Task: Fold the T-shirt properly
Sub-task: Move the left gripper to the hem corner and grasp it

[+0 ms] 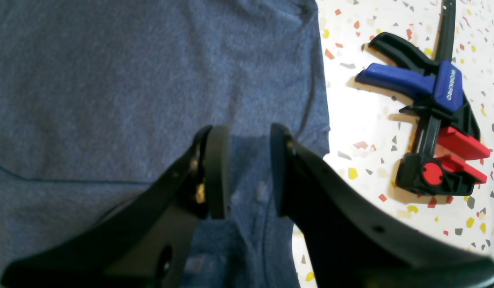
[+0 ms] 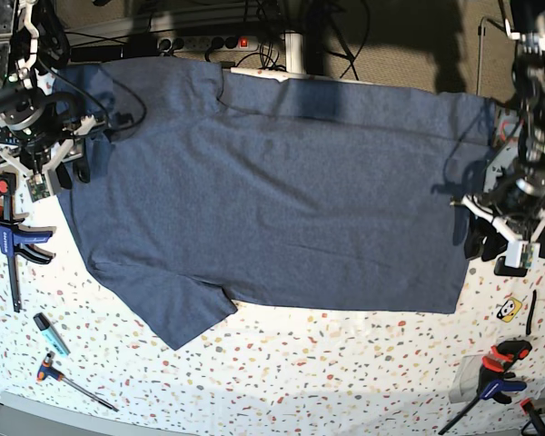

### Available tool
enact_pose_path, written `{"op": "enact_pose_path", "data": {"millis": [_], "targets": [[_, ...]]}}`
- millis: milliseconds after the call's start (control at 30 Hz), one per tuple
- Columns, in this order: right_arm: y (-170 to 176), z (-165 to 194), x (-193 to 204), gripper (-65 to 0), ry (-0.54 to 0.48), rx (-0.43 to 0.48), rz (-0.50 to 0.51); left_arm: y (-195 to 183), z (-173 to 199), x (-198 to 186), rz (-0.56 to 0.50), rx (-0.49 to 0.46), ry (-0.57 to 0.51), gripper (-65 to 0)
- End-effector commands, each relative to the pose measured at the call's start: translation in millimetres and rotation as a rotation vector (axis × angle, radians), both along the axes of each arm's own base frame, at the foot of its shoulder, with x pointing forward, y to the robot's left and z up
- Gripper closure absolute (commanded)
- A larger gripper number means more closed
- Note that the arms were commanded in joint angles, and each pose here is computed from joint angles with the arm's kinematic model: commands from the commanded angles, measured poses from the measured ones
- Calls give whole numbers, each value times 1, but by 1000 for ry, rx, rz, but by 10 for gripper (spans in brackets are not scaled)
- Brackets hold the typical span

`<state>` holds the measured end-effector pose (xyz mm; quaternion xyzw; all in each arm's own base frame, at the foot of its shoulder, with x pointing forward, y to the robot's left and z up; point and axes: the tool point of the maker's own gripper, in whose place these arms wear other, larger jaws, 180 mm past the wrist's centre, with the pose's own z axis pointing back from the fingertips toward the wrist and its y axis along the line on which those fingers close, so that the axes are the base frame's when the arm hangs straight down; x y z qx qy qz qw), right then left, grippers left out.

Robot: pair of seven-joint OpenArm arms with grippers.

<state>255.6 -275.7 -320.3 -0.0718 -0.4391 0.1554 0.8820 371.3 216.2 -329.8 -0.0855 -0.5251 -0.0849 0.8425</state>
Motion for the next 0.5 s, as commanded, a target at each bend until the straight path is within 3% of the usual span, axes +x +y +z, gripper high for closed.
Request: {"op": "enact_pose_path", "data": {"millis": [0,133,300,467], "targets": [[-1,13,6,-178,-43,-13,14,5,15,19,-4,-14,-38,-176],[-2,10,4,-178,-19,-18,8,20,-6,60,11,-80,78,-226],[-6,3,-1,-178,27,-28,-6,35,-14,104,66,-187,109,-233],[-9,-3,-6,-178,70,-38,-19,44,-28,125,82,-151,139,-233]]}}
